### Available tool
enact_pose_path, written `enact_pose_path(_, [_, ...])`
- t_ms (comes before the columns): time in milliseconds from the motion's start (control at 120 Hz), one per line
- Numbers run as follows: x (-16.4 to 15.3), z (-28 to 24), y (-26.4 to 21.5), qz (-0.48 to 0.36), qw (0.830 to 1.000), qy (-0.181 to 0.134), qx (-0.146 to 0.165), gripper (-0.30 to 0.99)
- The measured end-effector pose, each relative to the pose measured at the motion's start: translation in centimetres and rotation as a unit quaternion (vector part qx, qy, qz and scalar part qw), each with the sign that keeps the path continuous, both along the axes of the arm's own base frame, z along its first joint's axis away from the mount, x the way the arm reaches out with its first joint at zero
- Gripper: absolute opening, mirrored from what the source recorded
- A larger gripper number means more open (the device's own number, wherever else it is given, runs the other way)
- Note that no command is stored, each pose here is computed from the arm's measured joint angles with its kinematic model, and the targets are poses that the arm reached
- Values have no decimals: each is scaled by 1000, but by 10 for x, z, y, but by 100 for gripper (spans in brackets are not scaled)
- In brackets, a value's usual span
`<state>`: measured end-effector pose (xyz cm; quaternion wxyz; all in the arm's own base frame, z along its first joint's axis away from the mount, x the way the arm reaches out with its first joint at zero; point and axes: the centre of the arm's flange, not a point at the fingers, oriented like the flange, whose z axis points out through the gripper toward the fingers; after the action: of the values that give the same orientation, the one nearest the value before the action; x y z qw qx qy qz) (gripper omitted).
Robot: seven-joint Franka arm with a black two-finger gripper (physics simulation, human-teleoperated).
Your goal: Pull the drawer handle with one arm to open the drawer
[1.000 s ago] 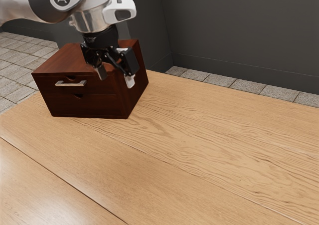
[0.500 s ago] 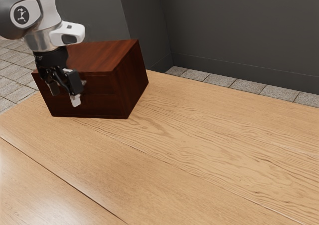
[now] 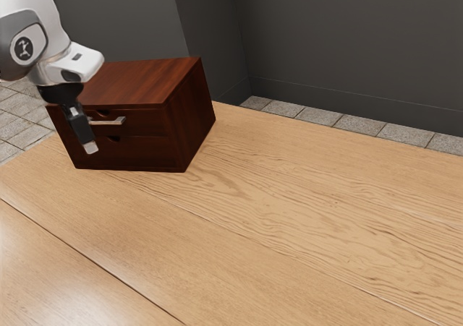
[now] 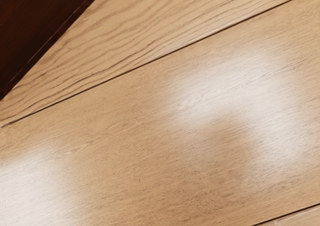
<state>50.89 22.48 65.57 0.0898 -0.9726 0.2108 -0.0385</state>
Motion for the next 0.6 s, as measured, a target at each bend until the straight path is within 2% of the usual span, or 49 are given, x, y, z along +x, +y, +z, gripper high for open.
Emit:
enact_pose_path(67, [1, 5, 12, -28, 999, -17, 15, 69])
enact_pose_path(200, [-4, 13, 37, -71, 996, -28, 54, 69])
enact_pose_path(483, [-3, -5, 84, -166, 980, -94, 56, 64])
enact_pose_path(600, [-6, -7, 104, -198, 971, -111, 73, 54])
